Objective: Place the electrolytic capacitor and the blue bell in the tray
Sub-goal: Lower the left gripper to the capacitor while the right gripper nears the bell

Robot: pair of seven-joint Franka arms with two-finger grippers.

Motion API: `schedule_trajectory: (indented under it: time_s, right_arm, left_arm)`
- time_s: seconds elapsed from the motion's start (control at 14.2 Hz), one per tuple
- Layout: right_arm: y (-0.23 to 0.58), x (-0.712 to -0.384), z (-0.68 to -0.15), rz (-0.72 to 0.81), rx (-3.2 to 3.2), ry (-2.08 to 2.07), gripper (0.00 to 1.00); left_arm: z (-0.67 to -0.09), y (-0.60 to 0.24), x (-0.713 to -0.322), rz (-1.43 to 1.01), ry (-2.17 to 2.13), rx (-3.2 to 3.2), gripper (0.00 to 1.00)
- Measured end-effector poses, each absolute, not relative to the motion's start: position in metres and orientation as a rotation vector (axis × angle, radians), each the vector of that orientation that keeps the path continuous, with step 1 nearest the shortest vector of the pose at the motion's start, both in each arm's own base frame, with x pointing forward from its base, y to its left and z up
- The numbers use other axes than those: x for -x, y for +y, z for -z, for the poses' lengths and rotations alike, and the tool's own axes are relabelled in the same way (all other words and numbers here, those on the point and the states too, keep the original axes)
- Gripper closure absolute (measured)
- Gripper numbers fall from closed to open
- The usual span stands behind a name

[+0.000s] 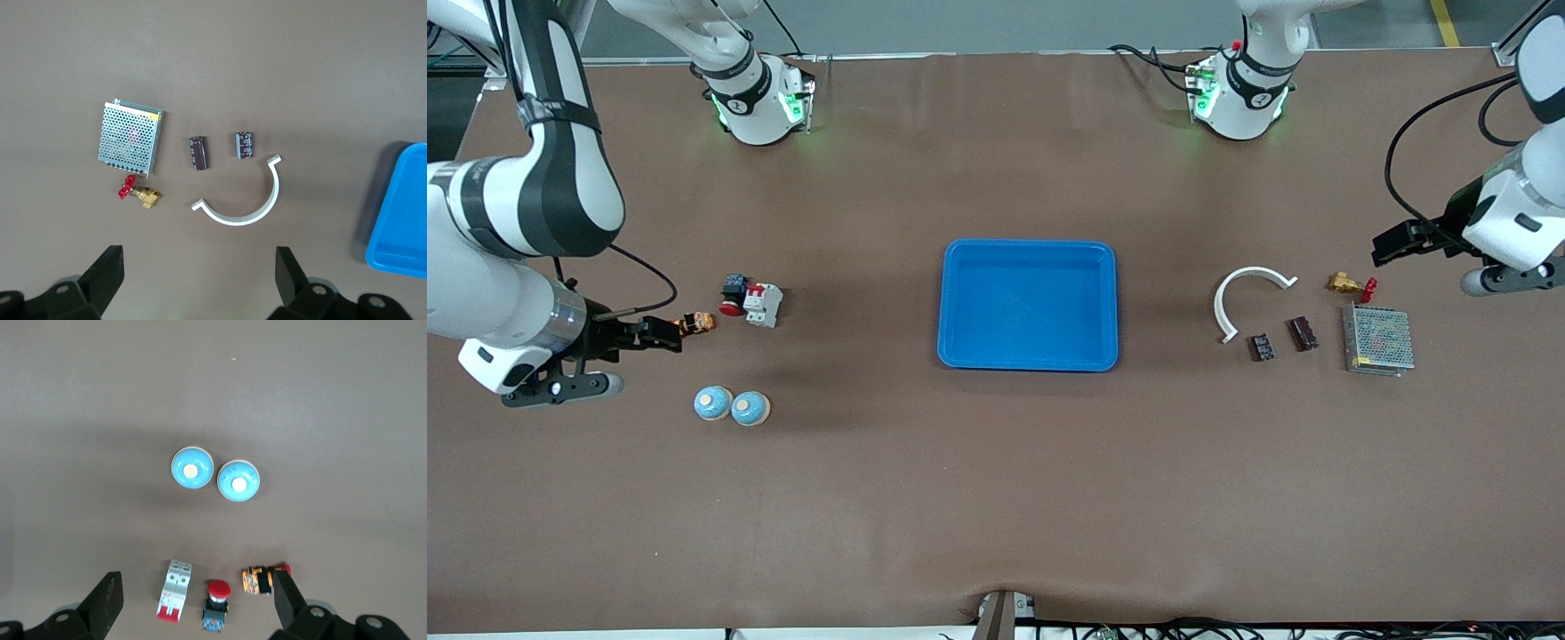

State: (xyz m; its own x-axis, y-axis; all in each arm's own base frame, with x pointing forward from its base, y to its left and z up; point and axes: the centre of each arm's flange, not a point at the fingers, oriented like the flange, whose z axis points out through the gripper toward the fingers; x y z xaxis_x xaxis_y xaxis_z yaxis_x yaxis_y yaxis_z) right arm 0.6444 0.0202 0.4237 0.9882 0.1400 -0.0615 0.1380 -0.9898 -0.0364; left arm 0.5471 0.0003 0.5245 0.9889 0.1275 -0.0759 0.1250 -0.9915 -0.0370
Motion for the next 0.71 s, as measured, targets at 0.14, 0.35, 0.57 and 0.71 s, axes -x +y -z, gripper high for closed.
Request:
schedule_trajectory:
  time_s: [0.14,0.35,0.57,0.71]
  right_arm:
    - [0.021,-0.652,-0.406,-0.077,3.101,-0.218,0.00]
    - [0.033,-0.663,-0.380,-0.039,3.099,-0.243,0.00]
    - [0.050,-0.671,-0.356,-0.009,3.095,-0.278,0.00]
    - [0.057,-0.676,-0.339,0.007,3.093,-0.292,0.00]
  left_arm:
    - [-0.512,0.000,-0.547,-0.114,-0.222,3.099,0.00]
    - [-0.494,0.000,-0.548,-0.099,-0.232,3.101,0.00]
    - [-0.466,0.001,-0.550,-0.070,-0.232,3.106,0.00]
    - [-0.446,0.001,-0.550,-0.064,-0.233,3.109,0.00]
